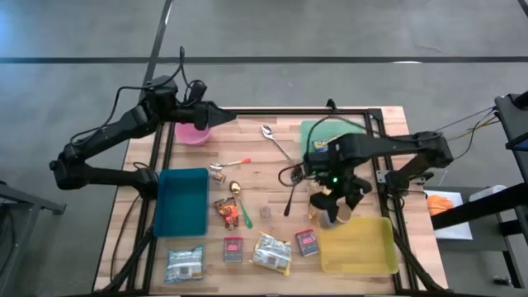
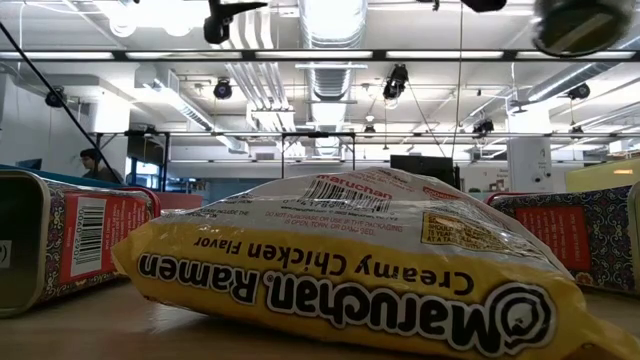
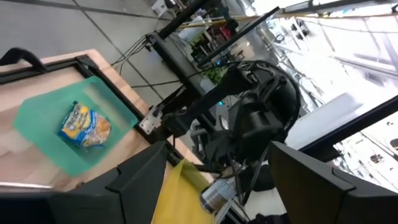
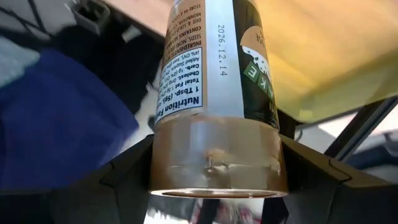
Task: Pick & Place Food Item
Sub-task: Put the golden spice bottle into the yellow bin
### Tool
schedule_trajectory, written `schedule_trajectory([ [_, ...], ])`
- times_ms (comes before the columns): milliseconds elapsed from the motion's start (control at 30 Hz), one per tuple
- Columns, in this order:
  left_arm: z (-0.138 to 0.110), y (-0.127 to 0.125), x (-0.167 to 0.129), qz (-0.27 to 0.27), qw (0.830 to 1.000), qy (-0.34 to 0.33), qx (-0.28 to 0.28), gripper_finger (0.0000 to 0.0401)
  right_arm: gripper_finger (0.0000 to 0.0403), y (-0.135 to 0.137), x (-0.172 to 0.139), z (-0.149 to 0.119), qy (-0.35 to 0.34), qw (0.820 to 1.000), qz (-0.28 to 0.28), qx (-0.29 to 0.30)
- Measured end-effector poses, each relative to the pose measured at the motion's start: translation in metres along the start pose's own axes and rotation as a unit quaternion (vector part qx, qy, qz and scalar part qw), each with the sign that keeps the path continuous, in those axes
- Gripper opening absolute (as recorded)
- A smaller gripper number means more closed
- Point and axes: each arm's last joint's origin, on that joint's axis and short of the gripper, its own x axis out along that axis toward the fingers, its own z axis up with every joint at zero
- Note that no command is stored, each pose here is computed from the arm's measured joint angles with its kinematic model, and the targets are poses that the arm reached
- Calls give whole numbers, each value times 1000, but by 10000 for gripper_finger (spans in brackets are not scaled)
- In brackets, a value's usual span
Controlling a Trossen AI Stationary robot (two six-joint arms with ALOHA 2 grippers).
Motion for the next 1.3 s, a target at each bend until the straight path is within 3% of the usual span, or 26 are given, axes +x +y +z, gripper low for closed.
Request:
schedule_trajectory([
  [200,-5,0,-8,-22,998,50,23,286,271,2,25,12,57,998,-27,-8],
  [533,-8,-9,-34,-12,998,40,54,286,271,-21,54,32,88,994,-70,9],
  [1300,-10,-9,-39,10,998,35,55,286,271,-48,99,75,26,996,-89,10],
])
